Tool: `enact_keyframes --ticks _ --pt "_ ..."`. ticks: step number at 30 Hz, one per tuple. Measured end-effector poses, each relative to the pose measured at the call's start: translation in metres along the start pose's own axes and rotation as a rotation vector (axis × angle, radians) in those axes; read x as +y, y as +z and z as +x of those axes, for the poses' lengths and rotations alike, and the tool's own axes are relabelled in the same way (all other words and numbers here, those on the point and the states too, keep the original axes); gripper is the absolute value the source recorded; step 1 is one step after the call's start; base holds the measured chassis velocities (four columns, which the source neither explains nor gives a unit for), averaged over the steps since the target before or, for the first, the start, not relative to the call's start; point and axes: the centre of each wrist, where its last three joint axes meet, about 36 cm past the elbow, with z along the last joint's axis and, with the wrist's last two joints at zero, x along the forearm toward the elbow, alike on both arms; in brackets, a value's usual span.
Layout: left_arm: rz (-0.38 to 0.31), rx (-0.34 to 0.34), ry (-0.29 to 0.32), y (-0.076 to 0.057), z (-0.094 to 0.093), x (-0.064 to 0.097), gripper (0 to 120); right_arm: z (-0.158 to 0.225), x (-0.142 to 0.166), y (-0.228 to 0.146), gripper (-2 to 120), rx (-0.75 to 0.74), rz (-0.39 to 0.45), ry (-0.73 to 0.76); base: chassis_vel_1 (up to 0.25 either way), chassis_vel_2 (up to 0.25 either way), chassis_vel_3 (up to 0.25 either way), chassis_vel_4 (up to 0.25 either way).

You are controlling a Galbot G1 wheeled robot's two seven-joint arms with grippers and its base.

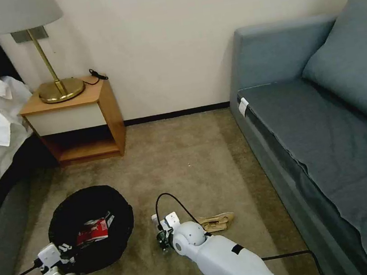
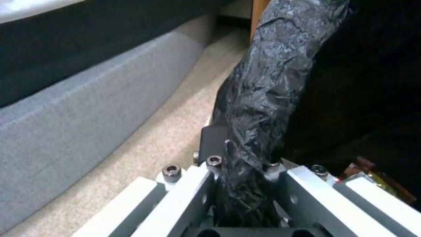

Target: Pick up the trash bin, then pick up the garbage on the floor and place it into the trash bin.

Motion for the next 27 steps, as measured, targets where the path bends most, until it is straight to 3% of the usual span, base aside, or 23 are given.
enact_keyframes --ticks 10,14,18,22,27 --pt "0.009 -0.001 0.004 -0.002 0.000 -0.002 1 0.026 -0.025 -0.033 18 -0.180 -0.023 0.011 0.000 0.000 0.000 0.000" --pt "0.010 0.000 0.010 -0.003 0.002 -0.005 1 0.043 -0.044 -0.059 18 -0.456 0.039 -0.051 0.000 0.000 0.000 0.000" --pt "0.012 -0.001 0.013 -0.005 0.004 -0.006 1 0.050 -0.044 -0.066 18 -0.553 0.055 -0.097 0.000 0.000 0.000 0.000" --pt "0.010 -0.003 0.019 -0.007 0.005 -0.008 1 0.069 -0.032 -0.076 18 -0.733 0.062 -0.240 0.000 0.000 0.000 0.000" --pt "0.005 -0.006 0.019 -0.008 0.006 -0.009 1 0.083 -0.012 -0.075 18 -0.798 0.064 -0.381 0.000 0.000 0.000 0.000"
